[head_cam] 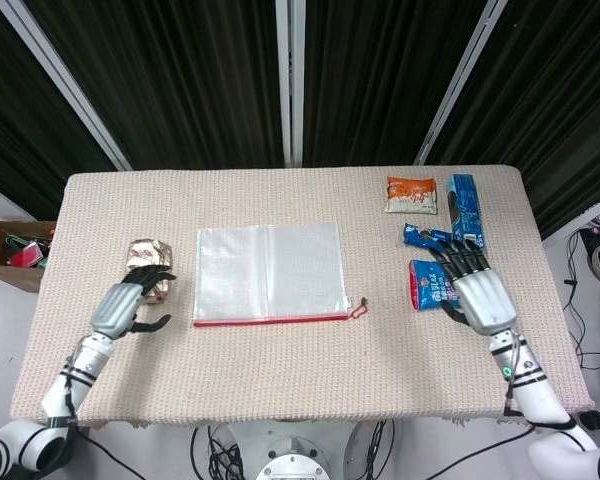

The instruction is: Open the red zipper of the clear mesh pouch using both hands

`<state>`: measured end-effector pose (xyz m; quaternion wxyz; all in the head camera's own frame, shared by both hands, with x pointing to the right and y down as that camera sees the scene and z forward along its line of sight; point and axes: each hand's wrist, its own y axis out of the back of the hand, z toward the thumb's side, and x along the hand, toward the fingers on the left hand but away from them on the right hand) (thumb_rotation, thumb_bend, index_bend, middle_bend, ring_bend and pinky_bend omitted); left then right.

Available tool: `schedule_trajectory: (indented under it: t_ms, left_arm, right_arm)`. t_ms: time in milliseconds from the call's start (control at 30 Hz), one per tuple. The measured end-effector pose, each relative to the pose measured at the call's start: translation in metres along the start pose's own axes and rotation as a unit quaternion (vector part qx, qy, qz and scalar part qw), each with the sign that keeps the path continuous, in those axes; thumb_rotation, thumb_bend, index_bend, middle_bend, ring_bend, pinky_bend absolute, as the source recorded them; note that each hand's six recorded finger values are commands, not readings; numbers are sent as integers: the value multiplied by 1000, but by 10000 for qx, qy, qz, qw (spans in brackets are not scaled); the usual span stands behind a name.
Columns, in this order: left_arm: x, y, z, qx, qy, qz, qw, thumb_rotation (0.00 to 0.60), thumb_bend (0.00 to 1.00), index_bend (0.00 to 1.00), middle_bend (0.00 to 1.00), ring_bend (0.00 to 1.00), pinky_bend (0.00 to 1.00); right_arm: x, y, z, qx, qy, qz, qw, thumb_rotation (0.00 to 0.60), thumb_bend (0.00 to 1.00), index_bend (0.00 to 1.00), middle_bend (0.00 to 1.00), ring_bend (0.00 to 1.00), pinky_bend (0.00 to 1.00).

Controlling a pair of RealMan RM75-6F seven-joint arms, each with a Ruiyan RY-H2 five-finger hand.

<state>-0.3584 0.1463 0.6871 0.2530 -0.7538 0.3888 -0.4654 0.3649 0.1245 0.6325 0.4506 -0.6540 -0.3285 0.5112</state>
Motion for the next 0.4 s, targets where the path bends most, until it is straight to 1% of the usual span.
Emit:
schedule_trajectory:
  t_ms: [100, 133, 167, 267, 333, 400]
  left_arm:
    - [-27, 20, -21, 481, 503, 411, 9967, 600, 237, 224, 132, 94, 111]
    - [-36, 26, -27, 586, 639, 536, 9948, 600, 235, 225, 132, 94, 111]
    - [-50, 36, -35, 744, 835, 730, 9910, 600, 231, 225, 132, 94, 111]
    - [-77, 49, -45, 1009, 1134, 996, 9834, 600, 227, 225, 132, 94, 111]
    - [-93, 55, -48, 1079, 1266, 1128, 9796, 600, 226, 225, 132, 94, 111]
    - [-108, 60, -48, 1116, 1364, 1238, 9765, 600, 224, 225, 132, 94, 111]
  right_arm:
    - [20, 11, -20, -187, -331, -104, 9992, 600, 219, 37, 80, 0, 0]
    - [28, 13, -25, -312, -435, -130, 9985, 600, 226, 41, 80, 0, 0]
    - [34, 14, -29, -412, -505, -142, 9978, 600, 230, 42, 79, 0, 0]
    - [55, 17, -41, -755, -702, -159, 9945, 600, 237, 42, 76, 0, 0]
    - [72, 20, -48, -969, -806, -193, 9918, 600, 239, 44, 73, 0, 0]
    - [85, 22, -52, -1069, -864, -241, 9902, 600, 241, 47, 73, 0, 0]
